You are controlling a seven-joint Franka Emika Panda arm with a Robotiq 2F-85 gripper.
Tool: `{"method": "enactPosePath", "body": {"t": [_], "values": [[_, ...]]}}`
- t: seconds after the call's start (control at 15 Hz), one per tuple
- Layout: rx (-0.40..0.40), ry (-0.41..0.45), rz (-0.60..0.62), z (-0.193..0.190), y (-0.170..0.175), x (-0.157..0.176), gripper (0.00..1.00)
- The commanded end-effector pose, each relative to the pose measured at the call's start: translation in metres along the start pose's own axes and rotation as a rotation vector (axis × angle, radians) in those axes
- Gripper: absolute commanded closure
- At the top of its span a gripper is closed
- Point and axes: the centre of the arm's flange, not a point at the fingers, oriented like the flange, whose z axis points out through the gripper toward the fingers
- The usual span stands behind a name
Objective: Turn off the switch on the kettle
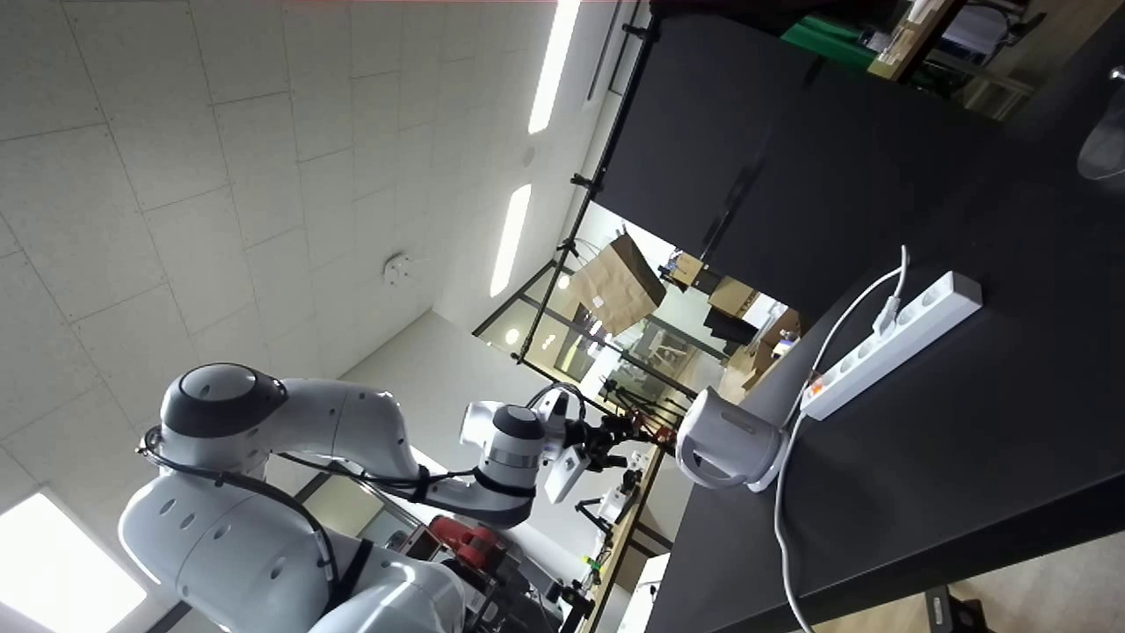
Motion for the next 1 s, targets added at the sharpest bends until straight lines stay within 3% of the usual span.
{"method": "enactPosePath", "body": {"t": [0.0, 0.93], "values": [[0.040, -0.009, 0.003, 0.030, -0.007, 0.011, 0.00], [0.097, -0.085, 0.021, 0.065, 0.001, 0.010, 0.00]]}}
